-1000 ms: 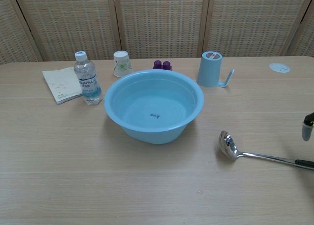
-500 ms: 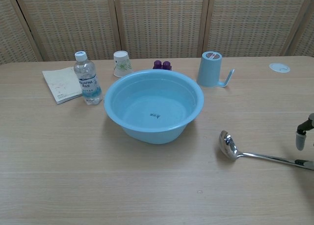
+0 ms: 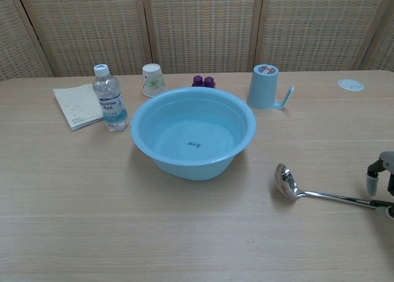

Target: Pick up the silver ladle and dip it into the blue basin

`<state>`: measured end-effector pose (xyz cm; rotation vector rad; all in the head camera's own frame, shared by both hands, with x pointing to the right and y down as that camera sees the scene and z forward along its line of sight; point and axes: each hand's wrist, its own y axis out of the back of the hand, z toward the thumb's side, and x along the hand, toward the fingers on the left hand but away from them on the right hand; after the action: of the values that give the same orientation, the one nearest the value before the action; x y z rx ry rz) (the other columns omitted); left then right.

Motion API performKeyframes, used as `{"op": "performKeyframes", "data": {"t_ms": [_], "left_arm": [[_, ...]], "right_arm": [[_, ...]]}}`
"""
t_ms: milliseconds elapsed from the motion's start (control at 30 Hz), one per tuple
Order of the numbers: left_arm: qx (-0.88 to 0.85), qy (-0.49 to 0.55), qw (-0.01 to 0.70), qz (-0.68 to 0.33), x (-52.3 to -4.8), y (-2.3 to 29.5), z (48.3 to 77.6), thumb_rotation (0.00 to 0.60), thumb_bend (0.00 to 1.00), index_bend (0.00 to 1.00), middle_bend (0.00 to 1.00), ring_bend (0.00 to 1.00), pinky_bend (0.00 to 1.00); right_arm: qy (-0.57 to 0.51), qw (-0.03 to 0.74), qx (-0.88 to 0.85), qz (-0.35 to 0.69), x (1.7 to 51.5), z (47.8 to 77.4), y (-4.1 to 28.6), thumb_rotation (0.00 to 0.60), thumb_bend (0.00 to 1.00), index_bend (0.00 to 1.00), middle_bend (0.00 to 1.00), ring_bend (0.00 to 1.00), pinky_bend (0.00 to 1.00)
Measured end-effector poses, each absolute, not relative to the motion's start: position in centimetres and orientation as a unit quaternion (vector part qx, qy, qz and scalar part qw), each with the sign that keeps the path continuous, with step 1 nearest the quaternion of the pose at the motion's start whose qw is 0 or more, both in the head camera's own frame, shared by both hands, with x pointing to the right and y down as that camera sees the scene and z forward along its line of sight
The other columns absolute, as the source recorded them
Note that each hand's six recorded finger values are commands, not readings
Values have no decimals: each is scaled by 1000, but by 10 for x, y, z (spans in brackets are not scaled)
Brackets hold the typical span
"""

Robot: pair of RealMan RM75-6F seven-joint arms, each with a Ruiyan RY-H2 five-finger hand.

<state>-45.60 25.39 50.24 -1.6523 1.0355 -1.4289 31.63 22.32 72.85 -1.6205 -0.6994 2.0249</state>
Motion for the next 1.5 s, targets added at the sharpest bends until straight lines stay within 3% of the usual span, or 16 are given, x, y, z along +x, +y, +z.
{"op": "performKeyframes", "data": {"t_ms": [1000, 1100, 1333, 1500], "left_arm": [[-639, 399, 352, -556, -456, 254, 505, 600, 0, 0, 0, 0, 0], [-639, 399, 352, -556, -456, 254, 505, 600, 0, 0, 0, 0, 0], [-639, 399, 352, -556, -456, 254, 505, 600, 0, 0, 0, 0, 0], [-639, 399, 351, -556, -456, 254, 505, 600, 0, 0, 0, 0, 0]], "right_arm": [[-232, 232, -581, 745, 326, 747, 233, 600, 402, 500, 914, 923, 1000], [-229, 233, -581, 746, 326, 748, 234, 600, 441, 549, 914, 923, 1000], [-233, 237, -581, 743, 325, 746, 232, 600, 636, 678, 914, 923, 1000], [-244, 239, -582, 738, 327, 739, 229, 600, 694, 693, 914, 934, 1000]]}}
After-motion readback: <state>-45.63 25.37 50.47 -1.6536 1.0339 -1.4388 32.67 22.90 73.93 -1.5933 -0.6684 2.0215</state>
